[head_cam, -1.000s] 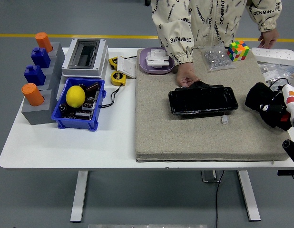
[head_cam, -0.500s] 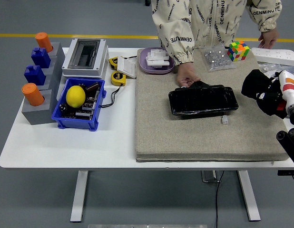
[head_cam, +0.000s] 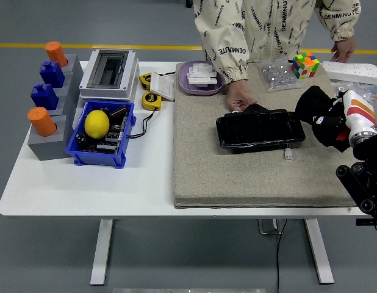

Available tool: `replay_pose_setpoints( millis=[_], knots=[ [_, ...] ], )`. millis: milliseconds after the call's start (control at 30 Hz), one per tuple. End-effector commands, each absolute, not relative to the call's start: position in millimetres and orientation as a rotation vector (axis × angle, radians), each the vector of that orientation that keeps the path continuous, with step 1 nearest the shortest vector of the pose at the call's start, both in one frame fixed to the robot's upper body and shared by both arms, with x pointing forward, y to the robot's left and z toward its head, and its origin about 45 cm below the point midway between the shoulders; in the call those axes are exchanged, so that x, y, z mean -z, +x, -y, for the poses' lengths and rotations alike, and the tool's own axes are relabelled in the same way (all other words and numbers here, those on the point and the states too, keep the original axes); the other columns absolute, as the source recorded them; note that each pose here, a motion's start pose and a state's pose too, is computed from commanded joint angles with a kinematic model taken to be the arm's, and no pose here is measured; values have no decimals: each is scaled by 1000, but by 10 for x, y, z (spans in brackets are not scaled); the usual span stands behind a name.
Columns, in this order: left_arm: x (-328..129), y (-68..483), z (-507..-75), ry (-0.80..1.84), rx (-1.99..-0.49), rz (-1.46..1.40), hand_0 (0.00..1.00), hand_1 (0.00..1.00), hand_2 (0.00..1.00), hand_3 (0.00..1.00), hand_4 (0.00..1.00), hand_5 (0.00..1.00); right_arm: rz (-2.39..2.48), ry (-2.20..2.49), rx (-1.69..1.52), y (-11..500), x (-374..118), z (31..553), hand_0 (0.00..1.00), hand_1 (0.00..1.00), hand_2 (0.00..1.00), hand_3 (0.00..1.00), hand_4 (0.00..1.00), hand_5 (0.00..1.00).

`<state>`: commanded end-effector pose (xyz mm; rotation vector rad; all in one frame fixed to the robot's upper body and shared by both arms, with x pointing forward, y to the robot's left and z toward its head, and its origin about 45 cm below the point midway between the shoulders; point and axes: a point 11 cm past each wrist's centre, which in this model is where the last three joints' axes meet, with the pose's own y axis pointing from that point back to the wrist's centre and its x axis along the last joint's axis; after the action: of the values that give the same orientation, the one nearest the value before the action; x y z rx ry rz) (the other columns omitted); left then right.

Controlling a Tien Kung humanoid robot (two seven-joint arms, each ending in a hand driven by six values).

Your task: Pick the rag up,wipe the panel,place it on the desk

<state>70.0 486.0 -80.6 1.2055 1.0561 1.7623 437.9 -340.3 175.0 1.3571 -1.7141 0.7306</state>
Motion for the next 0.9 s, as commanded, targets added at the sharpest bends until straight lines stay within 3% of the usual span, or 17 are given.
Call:
replay_pose_setpoints(
  millis=[900],
  knots=[
    [798,704,-4876,1214,-1757,-1048,604,636,636,560,634,446,1614,1467,-779,4419,-1636,2855,226,279,359,364,914,59]
  ],
)
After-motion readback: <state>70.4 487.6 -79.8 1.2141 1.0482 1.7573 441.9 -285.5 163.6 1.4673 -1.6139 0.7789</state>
